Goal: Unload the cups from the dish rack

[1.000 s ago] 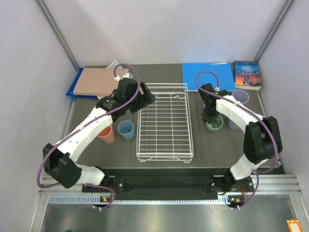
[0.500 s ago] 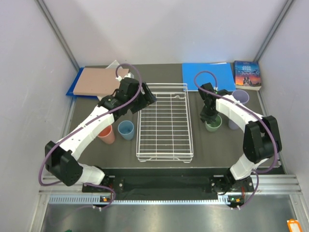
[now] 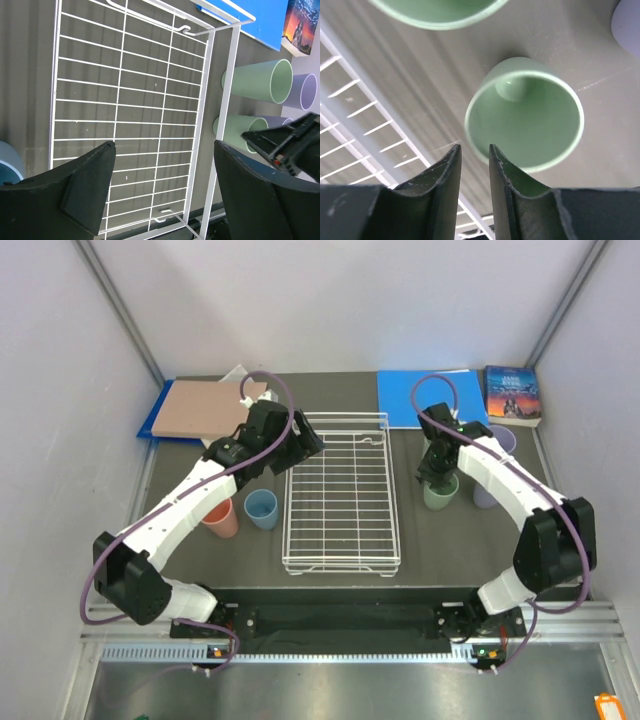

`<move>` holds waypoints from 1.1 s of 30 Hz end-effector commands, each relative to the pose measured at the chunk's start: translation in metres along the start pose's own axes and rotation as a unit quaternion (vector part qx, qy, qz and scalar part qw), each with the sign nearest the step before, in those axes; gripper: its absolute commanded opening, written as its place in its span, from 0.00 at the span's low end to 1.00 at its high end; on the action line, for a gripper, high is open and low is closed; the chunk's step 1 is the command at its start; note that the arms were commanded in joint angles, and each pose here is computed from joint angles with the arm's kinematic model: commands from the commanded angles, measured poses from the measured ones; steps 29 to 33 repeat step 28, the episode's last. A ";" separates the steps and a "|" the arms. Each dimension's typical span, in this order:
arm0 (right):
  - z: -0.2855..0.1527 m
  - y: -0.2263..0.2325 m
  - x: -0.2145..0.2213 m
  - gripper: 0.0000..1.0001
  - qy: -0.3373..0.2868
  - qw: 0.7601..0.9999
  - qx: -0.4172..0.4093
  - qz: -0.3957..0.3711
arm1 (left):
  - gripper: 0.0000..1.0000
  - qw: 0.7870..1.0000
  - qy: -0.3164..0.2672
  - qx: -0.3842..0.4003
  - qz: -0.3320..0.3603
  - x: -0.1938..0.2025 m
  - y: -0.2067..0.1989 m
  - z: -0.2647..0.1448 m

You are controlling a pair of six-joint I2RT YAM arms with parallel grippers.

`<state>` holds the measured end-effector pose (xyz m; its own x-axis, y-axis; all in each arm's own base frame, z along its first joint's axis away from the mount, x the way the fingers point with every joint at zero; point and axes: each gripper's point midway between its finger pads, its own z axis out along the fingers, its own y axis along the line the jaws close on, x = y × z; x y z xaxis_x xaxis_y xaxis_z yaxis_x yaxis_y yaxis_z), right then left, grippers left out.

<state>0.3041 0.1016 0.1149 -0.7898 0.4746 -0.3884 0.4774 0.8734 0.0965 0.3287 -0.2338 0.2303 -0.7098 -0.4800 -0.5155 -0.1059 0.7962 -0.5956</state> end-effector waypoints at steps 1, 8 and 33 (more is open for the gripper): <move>-0.050 0.011 -0.027 0.29 -0.049 0.997 -0.055 0.012 | 0.84 0.999 -0.020 0.023 0.011 -0.015 -0.017 -0.010; -0.126 0.019 -0.043 0.30 -0.093 0.987 -0.130 0.014 | 0.86 0.999 -0.027 0.019 0.020 -0.020 -0.018 -0.014; -0.270 0.028 -0.087 0.99 -0.474 0.814 -0.334 -0.026 | 0.99 0.967 -0.076 -0.129 0.208 -0.021 0.052 -0.064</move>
